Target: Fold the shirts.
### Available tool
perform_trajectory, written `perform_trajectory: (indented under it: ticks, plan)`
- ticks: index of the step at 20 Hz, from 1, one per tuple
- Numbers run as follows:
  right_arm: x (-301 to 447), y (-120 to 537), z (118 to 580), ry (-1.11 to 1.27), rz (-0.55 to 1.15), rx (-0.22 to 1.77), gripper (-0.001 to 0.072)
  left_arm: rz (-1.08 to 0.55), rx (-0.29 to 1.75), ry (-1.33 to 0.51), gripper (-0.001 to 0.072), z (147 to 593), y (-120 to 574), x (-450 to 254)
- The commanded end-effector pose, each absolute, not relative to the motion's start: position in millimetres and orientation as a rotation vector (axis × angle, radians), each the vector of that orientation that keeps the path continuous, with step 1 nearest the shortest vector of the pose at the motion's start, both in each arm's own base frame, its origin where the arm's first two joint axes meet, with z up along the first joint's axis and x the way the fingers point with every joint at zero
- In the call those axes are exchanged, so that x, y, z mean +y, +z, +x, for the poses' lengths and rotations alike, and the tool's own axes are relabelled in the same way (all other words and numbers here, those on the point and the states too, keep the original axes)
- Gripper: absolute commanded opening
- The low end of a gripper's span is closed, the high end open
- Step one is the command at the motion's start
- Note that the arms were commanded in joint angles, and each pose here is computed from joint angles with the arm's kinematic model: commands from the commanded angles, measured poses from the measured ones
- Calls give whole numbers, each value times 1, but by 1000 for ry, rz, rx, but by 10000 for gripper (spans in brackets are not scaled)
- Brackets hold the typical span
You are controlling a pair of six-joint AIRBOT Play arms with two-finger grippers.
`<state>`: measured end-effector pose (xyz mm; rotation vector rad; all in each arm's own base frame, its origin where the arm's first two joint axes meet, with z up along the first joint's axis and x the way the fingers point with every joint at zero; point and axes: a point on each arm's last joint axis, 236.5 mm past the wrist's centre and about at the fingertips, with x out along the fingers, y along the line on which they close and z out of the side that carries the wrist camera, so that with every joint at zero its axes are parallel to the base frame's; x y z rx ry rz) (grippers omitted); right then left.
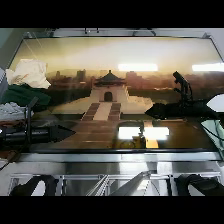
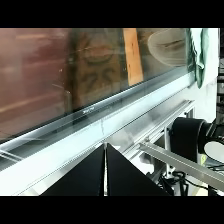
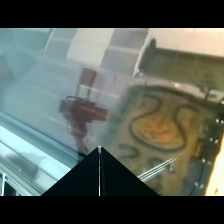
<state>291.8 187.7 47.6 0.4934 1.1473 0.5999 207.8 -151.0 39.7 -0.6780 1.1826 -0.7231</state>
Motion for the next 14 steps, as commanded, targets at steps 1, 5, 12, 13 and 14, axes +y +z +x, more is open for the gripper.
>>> perform_trajectory:
  ticks: [1, 5, 12, 13, 14]
  plan:
    - [188, 47, 291, 601, 494, 1150, 26, -677, 1183, -723, 16, 208, 40, -151]
    - [188, 47, 291, 601, 494, 1150, 26, -662, 1092, -671, -1, 233, 64, -134]
    - [188, 48, 291, 601, 493, 1149, 27, -299, 539, 32, 720, 363, 208, 110]
    - [188, 47, 291, 601, 494, 1150, 26, -275, 505, 67, 720, 381, 216, 134]
    - [188, 46, 291, 600, 494, 1152, 26, -247, 496, 83, 720, 402, 215, 155]
